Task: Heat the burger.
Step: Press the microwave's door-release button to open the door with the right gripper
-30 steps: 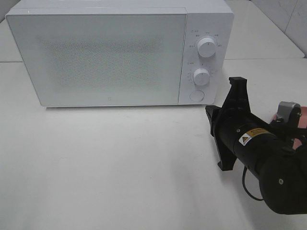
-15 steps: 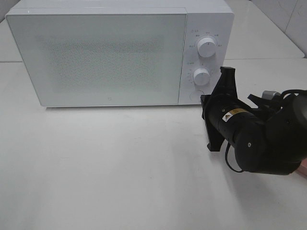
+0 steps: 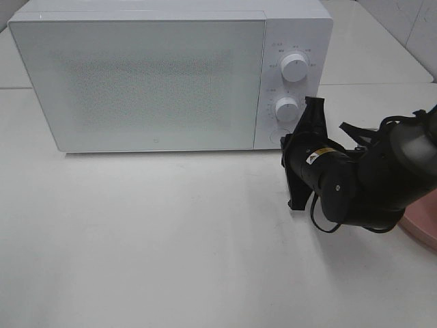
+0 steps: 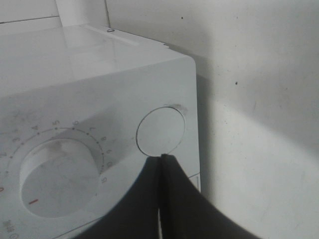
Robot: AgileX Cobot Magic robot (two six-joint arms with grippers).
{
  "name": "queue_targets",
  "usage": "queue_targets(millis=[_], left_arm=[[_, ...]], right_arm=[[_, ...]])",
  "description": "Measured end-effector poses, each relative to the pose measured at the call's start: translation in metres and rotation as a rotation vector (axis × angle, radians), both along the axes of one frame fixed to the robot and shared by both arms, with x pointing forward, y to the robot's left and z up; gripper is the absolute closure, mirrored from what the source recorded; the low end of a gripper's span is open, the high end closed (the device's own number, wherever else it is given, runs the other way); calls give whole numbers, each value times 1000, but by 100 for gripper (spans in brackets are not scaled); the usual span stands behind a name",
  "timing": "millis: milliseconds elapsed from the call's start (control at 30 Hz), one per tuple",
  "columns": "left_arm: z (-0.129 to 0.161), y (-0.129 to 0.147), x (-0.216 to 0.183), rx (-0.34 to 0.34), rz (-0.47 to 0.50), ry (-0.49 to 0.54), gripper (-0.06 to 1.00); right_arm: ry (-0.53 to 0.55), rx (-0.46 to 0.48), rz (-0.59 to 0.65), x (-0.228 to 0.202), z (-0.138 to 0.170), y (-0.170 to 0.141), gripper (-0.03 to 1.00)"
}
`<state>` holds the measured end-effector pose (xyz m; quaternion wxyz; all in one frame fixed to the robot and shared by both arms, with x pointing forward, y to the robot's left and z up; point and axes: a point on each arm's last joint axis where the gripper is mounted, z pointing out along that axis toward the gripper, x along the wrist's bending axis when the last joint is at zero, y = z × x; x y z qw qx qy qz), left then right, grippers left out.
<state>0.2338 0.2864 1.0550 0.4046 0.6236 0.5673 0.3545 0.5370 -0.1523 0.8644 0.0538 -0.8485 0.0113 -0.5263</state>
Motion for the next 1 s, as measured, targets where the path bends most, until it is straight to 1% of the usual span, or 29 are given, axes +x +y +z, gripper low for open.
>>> queue_targets(millis=[267,600,733,1000], left_arm=[[0,0,0,0,0,0,-1],[0,0,0,0,0,0,-1],[0,0,0,0,0,0,-1],[0,0,0,0,0,0,-1]], right_arm=[[33,-4,4,11,-14,7,97],[4,1,-9,32,-15,6,97],[36,-11,-15,36,-20,1,97],[46,-10,-16,40,-22,2,97]])
